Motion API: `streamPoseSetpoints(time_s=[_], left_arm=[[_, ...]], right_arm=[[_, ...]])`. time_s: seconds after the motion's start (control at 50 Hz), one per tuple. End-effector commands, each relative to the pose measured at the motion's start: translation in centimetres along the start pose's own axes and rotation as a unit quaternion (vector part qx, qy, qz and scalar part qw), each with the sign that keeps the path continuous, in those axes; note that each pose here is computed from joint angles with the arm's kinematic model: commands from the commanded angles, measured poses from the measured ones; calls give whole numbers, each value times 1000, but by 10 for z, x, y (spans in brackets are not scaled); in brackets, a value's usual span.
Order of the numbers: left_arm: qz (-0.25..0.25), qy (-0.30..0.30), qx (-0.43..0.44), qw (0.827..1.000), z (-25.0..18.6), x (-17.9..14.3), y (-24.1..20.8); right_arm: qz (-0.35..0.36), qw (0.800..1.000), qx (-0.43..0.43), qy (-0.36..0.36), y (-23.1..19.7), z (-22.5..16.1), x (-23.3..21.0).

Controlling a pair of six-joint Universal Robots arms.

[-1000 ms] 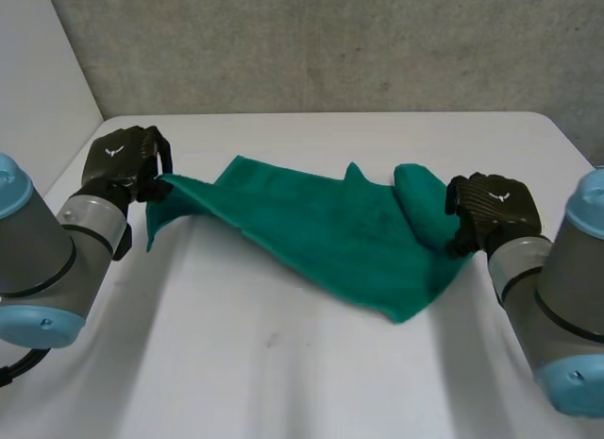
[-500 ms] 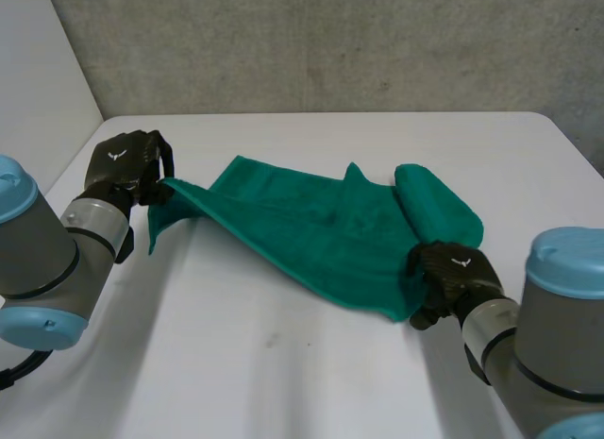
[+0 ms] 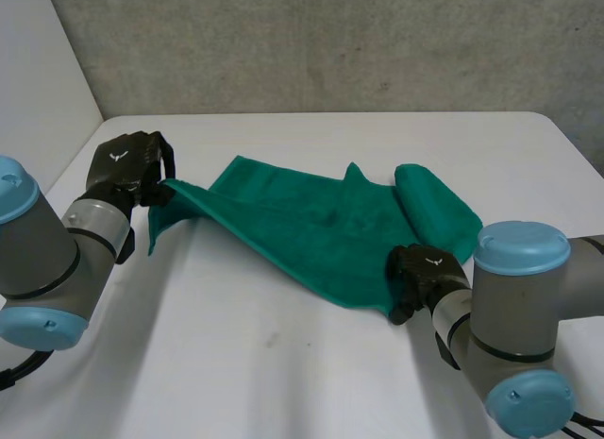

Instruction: Fold the towel.

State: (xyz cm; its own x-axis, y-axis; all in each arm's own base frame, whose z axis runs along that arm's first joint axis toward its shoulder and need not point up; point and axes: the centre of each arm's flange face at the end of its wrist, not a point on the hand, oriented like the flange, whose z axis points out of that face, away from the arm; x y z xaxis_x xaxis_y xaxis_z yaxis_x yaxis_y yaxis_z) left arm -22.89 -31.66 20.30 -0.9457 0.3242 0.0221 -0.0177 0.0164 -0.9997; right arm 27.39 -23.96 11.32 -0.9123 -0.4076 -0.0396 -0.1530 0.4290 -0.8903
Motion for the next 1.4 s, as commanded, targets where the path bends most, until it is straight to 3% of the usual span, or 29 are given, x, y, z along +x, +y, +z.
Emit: streamPoseSetpoints(time_s=[0.02,0.18,0.24,0.38,0.52,0.66,0.8,0.88,0.96,0.98,1.04,1.06,1.08,1.14,1.2,1.3,1.4], left_arm=[[0,0,0,1000,0,0,0],[1,-3,0,1000,0,-1,-1],[1,-3,-3,1000,-2,-1,-3],[4,1,-33,999,-16,2,-11],[17,8,-75,997,-35,7,-10],[63,27,-134,989,-51,15,20],[118,43,-150,981,-28,21,45],[153,39,-88,984,5,22,20],[169,20,35,985,39,22,-45],[170,14,66,983,44,22,-61],[167,-18,197,966,52,18,-130],[167,-18,198,966,52,18,-130],[154,-45,273,948,45,14,-168],[136,-56,315,937,38,14,-188],[126,-52,289,948,34,12,-173],[127,-41,195,972,29,11,-121],[131,-30,94,986,13,7,-57]], right_arm=[[-1,1000,0,2,2,7,-1],[-5,999,31,15,-19,11,6],[-30,996,83,16,-58,-6,5],[-216,968,104,77,-122,-49,34],[-370,925,8,84,-124,-72,42],[-387,919,-49,53,-105,-72,39],[-387,916,-97,40,-82,-22,44],[-383,919,-28,94,-126,-8,48],[-351,908,132,189,-210,-9,54],[-323,897,207,220,-241,-14,55],[-277,873,317,246,-282,-27,53],[-256,853,378,255,-302,-42,52],[-247,843,402,258,-310,-52,51],[-243,825,442,255,-321,-81,46],[-261,838,421,230,-307,-80,42],[-293,893,296,171,-243,-53,41],[-301,926,186,132,-187,-37,42]])
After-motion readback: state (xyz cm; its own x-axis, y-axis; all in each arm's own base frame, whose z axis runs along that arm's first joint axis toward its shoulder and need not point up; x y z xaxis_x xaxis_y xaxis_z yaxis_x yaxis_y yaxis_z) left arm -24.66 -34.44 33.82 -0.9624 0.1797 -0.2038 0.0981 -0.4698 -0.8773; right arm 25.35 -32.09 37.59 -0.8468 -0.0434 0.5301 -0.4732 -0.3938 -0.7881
